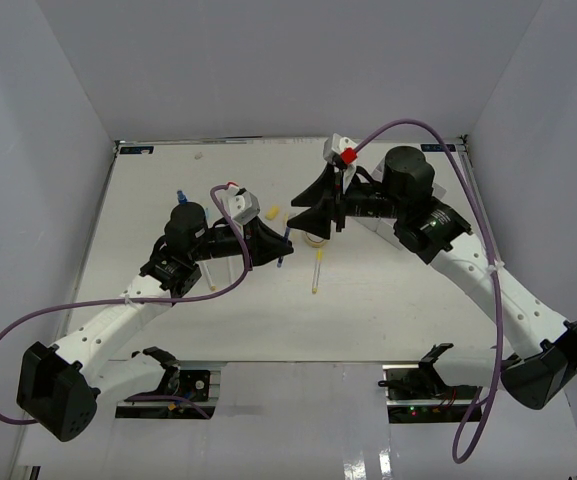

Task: Sort the stationery into containers
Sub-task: Close the pen cap on the pen.

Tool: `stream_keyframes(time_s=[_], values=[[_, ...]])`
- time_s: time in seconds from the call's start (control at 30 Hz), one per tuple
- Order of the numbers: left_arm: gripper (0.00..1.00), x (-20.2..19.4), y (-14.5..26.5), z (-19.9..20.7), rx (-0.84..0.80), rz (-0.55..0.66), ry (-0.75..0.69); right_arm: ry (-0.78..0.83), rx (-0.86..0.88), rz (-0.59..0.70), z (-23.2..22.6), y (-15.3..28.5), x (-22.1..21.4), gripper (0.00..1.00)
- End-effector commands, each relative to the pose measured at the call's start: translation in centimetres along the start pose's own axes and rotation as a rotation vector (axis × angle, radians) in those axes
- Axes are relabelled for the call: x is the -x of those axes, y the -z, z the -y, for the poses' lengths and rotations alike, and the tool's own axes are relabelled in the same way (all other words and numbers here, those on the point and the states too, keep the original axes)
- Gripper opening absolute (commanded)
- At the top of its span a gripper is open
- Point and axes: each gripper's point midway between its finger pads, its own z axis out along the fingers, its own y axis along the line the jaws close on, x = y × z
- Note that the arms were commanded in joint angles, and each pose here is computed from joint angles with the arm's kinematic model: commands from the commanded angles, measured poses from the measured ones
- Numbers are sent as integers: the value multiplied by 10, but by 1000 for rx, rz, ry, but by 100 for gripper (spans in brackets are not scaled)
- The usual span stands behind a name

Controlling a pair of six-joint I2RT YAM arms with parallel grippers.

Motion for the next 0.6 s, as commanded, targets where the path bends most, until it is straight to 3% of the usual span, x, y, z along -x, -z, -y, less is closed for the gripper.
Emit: stream_keyframes(time_s=[0.0, 0.57], values=[[0, 12, 0, 5, -31, 26, -26, 62, 74, 62, -9, -2, 14, 56], [0, 18, 1, 13, -75, 55, -9, 17, 113, 99, -9, -12, 9, 40]])
